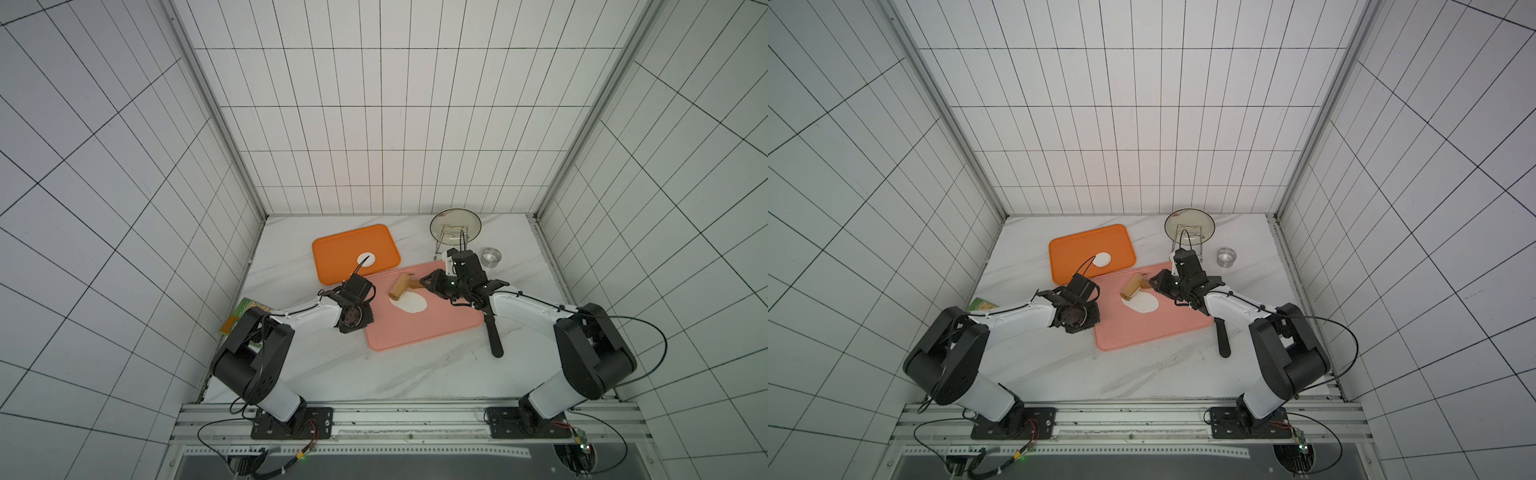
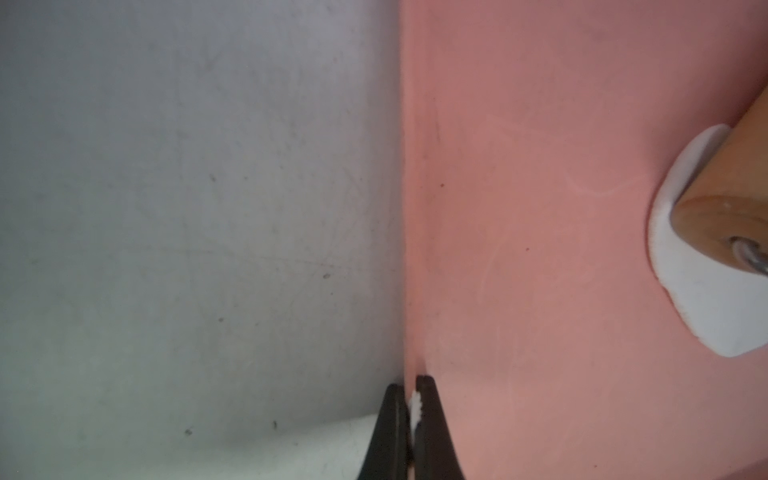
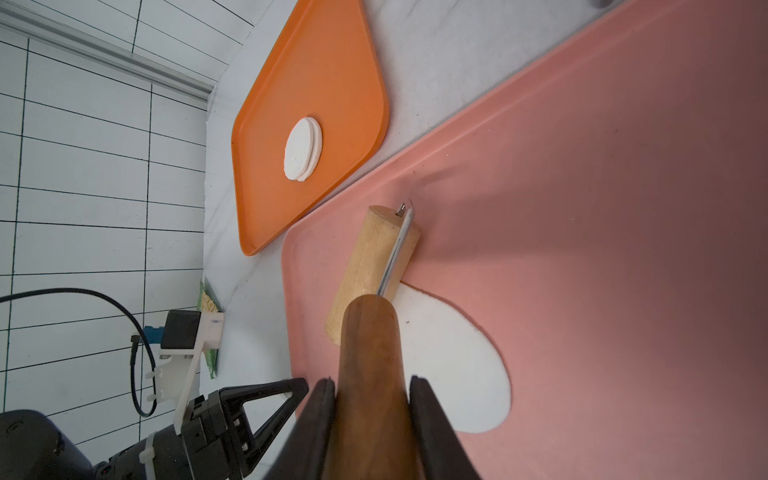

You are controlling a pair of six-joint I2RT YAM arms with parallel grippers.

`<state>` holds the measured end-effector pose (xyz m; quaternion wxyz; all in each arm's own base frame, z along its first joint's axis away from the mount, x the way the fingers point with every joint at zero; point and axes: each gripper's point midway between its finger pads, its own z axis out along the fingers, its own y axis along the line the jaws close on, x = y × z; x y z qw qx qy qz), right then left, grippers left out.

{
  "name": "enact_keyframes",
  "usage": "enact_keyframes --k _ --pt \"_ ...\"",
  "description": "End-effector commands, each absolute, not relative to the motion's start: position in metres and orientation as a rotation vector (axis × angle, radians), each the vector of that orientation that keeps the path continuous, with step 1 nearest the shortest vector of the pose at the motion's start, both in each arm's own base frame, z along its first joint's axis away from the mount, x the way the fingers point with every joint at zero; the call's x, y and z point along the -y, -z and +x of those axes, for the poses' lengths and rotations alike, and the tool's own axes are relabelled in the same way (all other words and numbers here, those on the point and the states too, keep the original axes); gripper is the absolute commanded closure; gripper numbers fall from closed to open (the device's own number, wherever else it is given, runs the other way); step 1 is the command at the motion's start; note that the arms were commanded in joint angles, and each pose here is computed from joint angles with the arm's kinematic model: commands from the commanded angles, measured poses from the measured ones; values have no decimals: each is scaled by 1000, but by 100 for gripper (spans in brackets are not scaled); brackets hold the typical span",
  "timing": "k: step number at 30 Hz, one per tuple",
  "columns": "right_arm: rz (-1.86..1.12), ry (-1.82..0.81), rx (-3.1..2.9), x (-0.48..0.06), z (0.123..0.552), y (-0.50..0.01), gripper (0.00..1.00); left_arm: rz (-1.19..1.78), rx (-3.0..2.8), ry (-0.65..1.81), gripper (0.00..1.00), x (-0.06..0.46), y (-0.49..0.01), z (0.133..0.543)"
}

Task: Roll out the dumpling wrappers from the dough
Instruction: Flatten out the dough on the work surface.

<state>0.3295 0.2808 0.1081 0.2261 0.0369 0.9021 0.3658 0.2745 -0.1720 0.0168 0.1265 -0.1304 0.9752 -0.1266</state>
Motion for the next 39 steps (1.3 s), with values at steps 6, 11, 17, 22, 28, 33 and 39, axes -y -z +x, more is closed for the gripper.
enact_keyframes --k 6,11,17,22,28,33,39 --pt "-27 -896 -2541 -256 311 -123 100 -294 -3026 313 100 175 13 234" --pt "-160 -1068 -2453 -269 298 -168 100 -278 -3008 300 100 173 8 240" --pt "-214 -1142 -2470 -282 284 -158 100 -280 -3005 298 100 173 9 243" --pt "-173 -1062 -2575 -280 289 -115 100 -280 -3007 302 100 174 11 243" --pt "-152 -949 -2695 -276 291 -64 100 -277 -3012 307 100 176 12 244" --pt "-139 -922 -2737 -276 290 -43 100 -270 -3013 303 100 175 12 243" --pt "-124 -930 -2760 -282 294 -29 100 -268 -3014 286 100 173 13 243"
